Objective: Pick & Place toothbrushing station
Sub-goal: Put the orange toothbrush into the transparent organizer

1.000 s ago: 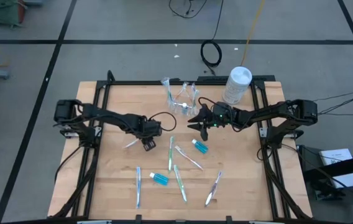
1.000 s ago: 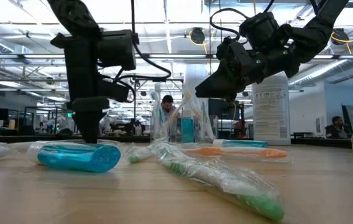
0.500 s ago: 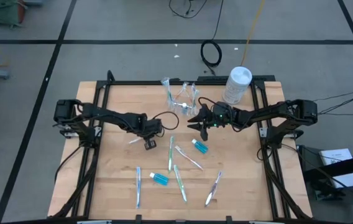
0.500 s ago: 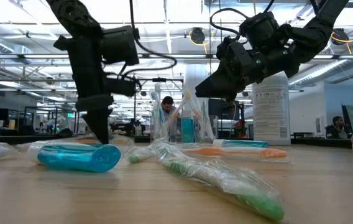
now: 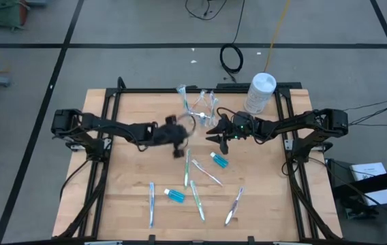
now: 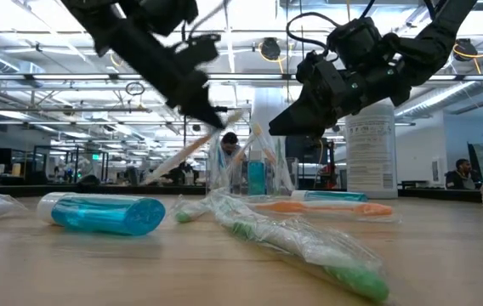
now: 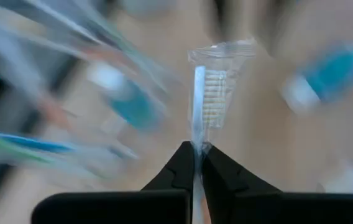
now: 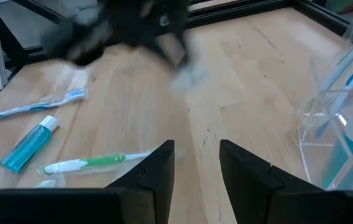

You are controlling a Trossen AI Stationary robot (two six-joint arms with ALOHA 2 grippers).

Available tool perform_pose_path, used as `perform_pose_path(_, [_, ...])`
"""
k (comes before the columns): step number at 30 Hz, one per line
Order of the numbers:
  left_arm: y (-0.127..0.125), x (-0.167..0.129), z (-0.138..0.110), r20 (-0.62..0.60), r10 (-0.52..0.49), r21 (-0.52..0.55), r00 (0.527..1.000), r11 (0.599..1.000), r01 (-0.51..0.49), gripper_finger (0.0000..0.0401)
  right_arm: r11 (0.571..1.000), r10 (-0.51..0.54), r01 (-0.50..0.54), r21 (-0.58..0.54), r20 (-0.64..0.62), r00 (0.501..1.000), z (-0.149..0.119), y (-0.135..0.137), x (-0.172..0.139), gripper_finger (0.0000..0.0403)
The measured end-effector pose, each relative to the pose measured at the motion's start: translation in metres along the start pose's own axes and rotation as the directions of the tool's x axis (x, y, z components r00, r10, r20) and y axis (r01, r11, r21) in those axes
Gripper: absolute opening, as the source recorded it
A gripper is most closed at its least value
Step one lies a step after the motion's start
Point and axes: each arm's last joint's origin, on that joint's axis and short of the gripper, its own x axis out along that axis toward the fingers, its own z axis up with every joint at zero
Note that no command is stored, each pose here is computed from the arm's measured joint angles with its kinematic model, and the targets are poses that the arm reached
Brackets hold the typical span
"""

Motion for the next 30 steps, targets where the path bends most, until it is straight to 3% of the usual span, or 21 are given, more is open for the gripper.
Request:
perform_pose_path(4, [0.025,-0.005,0.024,0.204,0.192,-0.158,0.96,0.974,-0.161,0.0028,1.0,-0.001,0.001,0.002,-0.012,1.0,-0.001,0.0,0.0,0.0118])
perform_pose_path(7, [0.045,-0.009,0.037,0.309,0.338,-0.298,0.889,0.922,-0.247,0.0023,1.0,-0.002,0.002,0.004,-0.018,1.0,-0.002,0.0,0.0,0.0118])
perform_pose_path(10, [0.063,-0.011,0.045,0.382,0.43,-0.427,0.818,0.867,-0.256,0.0009,1.0,-0.002,0.002,0.004,-0.018,1.0,-0.002,0.0,0.0,0.0118])
perform_pose_path(15, [0.078,0.0,0.045,0.436,0.494,-0.49,0.752,0.832,-0.262,0.0014,1.0,-0.002,0.002,0.004,-0.019,1.0,-0.002,0.0,0.0,0.0118])
perform_pose_path(23, [0.088,0.046,0.019,0.384,0.57,-0.538,0.727,0.778,-0.325,0.0015,1.0,-0.002,0.002,0.005,-0.026,1.0,-0.003,0.0,0.0,0.0118])
perform_pose_path(30, [0.086,0.072,-0.004,0.309,0.586,-0.544,0.749,0.755,-0.366,0.0016,1.0,-0.003,0.003,0.007,-0.031,1.0,-0.003,0.0,0.0,0.0118])
